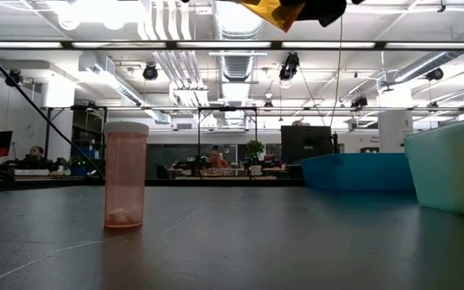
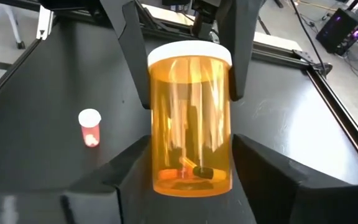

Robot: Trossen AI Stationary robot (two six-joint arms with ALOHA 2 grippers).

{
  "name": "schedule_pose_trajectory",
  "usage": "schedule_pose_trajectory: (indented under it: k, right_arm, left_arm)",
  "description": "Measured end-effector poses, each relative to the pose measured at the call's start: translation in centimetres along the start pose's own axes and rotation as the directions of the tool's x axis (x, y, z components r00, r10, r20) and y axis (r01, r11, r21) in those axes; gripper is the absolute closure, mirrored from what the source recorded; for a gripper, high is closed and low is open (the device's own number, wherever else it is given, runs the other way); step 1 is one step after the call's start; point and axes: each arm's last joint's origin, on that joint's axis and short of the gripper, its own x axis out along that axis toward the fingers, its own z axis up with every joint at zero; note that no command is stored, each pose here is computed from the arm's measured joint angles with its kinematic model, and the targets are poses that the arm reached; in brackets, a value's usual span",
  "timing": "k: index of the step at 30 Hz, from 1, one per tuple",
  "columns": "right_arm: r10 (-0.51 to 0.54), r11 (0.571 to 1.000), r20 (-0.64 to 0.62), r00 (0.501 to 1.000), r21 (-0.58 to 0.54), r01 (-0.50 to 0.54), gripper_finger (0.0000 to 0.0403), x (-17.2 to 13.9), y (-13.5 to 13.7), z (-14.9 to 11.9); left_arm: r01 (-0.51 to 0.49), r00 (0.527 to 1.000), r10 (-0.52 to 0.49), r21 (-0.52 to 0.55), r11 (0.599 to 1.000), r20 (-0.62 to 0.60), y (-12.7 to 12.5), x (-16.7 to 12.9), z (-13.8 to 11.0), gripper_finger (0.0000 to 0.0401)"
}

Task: Pick and place medicine bottles into bin by pill shape (circle, oval)
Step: Put the orange pill bottle into the light green bin

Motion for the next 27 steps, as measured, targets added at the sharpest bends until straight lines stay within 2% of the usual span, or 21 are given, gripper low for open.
schedule_pose_trajectory:
  k: [7, 27]
  right_arm:
    - [-0.006, 0.999, -0.003, 1.0, -0.044, 0.006, 0.0242, 0.12, -0.09, -0.08]
    - [-0.005, 0.997, 0.005, 1.0, -0.072, 0.005, 0.0228, -0.63, -0.42, -0.5]
  left_arm:
    - [0.001, 1.0, -0.001, 0.004, 1.0, 0.001, 0.0, -0.03, 0.02, 0.0182]
    - [0.038, 0.999, -0.038, 0.008, 0.999, 0.011, 0.25, -0.38, 0.34, 0.0178]
